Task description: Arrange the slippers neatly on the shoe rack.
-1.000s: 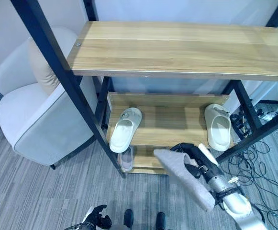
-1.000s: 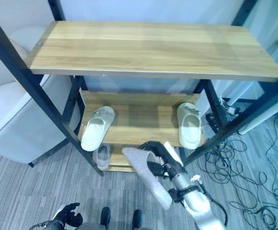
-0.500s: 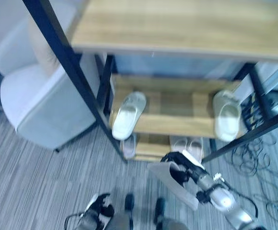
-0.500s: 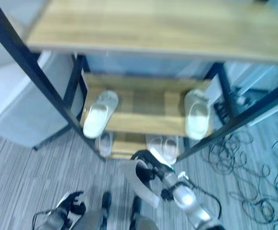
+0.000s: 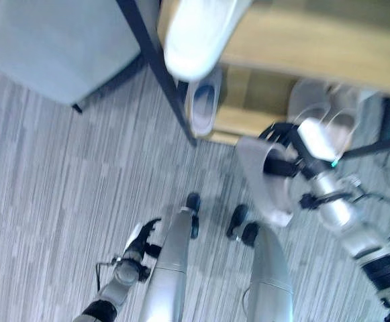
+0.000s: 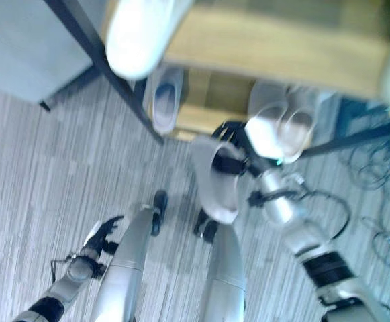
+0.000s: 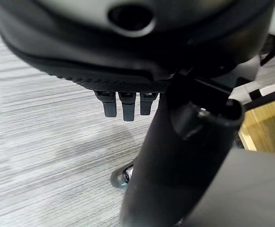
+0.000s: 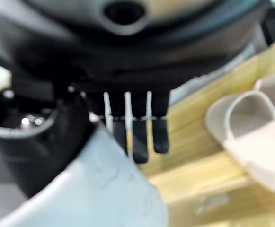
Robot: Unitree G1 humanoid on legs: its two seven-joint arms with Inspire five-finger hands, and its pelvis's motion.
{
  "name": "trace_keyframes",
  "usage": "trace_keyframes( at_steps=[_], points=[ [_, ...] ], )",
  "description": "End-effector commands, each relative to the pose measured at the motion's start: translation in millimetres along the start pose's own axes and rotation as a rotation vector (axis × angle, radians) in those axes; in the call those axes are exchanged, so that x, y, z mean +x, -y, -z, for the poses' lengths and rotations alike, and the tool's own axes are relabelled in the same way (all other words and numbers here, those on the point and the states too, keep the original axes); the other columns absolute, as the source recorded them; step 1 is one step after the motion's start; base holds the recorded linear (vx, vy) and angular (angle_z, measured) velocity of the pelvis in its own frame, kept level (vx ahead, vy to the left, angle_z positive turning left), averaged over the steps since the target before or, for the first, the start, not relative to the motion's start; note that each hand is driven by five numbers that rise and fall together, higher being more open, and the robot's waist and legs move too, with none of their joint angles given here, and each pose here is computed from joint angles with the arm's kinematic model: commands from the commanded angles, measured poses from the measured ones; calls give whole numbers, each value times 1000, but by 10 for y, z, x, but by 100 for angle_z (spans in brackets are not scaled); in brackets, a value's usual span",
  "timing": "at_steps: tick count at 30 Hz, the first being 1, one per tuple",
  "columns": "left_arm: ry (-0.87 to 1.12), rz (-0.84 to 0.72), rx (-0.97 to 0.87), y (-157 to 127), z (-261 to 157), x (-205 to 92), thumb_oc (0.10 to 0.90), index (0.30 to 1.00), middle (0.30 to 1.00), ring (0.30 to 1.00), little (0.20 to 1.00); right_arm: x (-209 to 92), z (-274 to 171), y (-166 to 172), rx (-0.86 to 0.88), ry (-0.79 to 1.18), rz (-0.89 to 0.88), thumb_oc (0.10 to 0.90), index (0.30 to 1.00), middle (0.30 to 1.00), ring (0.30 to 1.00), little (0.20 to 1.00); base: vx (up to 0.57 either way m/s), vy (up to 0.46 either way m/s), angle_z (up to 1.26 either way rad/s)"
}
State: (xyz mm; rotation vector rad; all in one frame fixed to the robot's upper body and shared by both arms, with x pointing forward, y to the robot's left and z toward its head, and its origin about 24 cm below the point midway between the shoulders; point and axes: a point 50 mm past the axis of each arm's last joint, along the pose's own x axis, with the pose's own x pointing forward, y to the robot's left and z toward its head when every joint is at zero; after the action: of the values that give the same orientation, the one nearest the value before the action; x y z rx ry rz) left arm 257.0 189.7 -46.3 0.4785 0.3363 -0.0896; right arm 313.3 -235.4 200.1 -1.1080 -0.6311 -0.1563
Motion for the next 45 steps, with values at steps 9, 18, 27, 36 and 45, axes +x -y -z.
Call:
trace_keyframes(
  at_steps=[9,18,27,36,45],
  points=[
    [211,-75,-114,-79,-381,-74,800,900,900,900,900,545,-431,1006,-270,282,396,400,300,300,300,300,115,-51,6],
    [183,-45,-136,-31,-218,-295,800,900,900,900,900,811,-425,1288,-484,271,379,400,300,300,300,300,124,-50,3],
    [144,-26,-112,-49,-79,-394,800,900,900,900,900,932,-173,1412,-626,140,348,400,300,300,300,300,57,-19,12],
    [158,-1,-128,-35,-91,-441,800,900,900,900,900,1025,-23,1413,-674,39,366,400,300,300,300,300,12,5,7],
    [176,7,-130,-54,-108,-478,800,900,900,900,900,1060,86,1420,-675,-43,382,400,300,300,300,300,3,-10,15]
  ],
)
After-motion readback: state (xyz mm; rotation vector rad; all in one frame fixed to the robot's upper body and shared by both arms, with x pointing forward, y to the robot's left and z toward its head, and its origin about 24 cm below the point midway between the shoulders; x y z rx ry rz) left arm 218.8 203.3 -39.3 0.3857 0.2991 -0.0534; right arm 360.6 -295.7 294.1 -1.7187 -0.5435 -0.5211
